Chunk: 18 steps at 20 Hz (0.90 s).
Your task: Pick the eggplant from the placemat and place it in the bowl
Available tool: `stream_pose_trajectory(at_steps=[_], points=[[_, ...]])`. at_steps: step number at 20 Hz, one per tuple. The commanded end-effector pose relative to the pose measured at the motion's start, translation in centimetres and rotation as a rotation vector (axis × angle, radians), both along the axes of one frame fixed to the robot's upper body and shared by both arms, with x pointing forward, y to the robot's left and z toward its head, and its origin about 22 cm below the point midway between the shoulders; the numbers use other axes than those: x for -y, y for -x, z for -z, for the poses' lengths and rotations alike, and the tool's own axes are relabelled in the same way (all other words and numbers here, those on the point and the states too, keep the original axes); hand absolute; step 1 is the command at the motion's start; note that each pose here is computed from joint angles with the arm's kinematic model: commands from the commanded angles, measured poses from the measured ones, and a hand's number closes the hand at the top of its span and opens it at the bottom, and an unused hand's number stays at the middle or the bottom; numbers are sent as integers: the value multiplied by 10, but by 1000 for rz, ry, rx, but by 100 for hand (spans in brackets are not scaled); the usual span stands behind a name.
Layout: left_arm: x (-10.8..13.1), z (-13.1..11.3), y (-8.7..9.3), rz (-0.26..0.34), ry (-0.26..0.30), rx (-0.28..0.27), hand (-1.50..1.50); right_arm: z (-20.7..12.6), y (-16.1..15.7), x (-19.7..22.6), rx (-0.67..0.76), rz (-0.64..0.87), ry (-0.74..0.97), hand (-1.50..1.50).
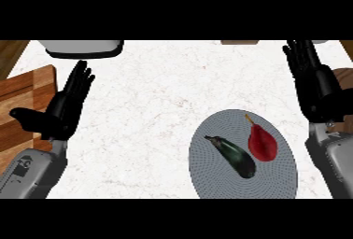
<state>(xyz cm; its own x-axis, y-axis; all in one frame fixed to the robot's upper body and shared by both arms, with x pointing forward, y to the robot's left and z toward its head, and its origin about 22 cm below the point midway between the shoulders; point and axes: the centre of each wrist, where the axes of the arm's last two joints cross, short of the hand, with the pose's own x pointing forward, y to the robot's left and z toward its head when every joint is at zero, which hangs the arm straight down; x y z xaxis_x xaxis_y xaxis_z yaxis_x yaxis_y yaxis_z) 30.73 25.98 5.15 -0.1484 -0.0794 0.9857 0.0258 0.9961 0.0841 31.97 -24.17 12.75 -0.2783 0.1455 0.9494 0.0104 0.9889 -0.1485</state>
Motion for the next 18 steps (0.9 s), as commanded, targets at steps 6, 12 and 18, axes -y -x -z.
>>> stream_pose_trajectory(at_steps=[6, 12, 18], points=[[40, 23, 23, 182, 111, -168, 0, 16, 19, -6, -257, -347, 472, 150], [53, 24, 38, 218, 150, -225, 0, 49, 78, -8, -214, -202, 515, -150], [63, 34, 36, 230, 149, -248, 0, 22, 80, -36, -196, -290, 951, -150]])
